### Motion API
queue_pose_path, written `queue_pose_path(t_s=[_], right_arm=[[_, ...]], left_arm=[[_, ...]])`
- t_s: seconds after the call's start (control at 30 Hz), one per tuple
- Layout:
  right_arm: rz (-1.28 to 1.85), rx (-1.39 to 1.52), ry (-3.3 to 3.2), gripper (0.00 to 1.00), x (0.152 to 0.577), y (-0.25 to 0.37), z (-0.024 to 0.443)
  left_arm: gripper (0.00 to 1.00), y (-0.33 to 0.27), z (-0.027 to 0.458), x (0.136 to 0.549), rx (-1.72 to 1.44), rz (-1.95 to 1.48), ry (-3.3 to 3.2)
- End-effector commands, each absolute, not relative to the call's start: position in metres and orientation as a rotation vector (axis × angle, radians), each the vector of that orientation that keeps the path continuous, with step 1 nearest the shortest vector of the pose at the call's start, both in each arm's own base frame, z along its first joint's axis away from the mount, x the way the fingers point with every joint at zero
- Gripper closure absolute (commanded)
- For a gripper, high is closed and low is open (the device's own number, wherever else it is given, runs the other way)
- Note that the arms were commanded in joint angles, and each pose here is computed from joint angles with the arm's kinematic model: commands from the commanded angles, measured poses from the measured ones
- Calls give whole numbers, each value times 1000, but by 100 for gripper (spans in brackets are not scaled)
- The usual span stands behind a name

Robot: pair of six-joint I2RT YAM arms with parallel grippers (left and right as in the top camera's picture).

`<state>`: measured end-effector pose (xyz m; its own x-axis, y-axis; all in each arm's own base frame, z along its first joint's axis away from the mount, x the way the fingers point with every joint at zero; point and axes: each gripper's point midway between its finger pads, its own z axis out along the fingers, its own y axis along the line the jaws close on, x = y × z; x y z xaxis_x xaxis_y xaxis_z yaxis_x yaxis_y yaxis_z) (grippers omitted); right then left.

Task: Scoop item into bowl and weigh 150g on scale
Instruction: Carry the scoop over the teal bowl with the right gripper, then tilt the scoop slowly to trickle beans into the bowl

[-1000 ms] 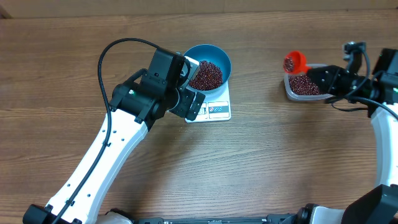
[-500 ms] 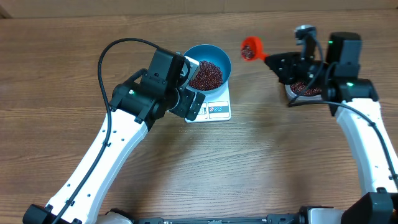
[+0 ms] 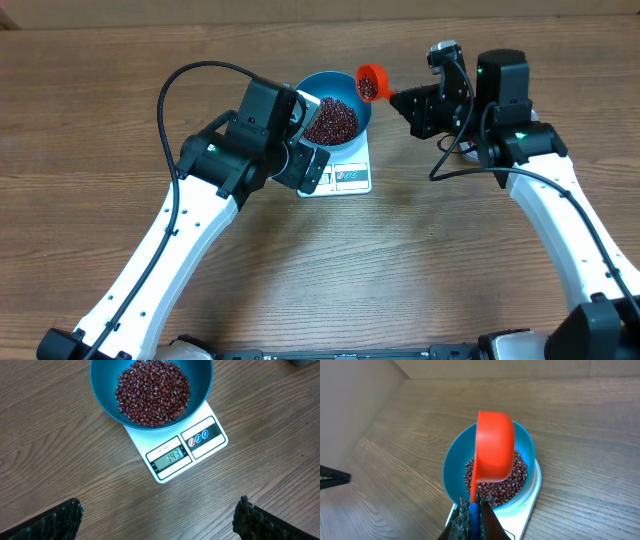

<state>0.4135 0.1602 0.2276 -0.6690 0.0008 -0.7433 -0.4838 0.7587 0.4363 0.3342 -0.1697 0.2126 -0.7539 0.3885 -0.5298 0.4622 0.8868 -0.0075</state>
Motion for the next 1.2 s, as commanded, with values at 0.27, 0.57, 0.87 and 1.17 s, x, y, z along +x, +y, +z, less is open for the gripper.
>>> queue_pose_path(t_s=[0.27, 0.57, 0.87, 1.17], right_arm=[[796, -352, 2186, 96, 426, 161, 226], [800, -353, 2187, 96, 425, 161, 226], [798, -358, 2185, 96, 425, 161, 226], [791, -452, 2163, 96, 420, 168, 226]], left_arm=[[0, -171, 220, 337, 633, -196, 2496], [0, -171, 220, 337, 633, -196, 2496], [0, -171, 220, 337, 633, -196, 2496], [0, -171, 220, 337, 633, -196, 2496]])
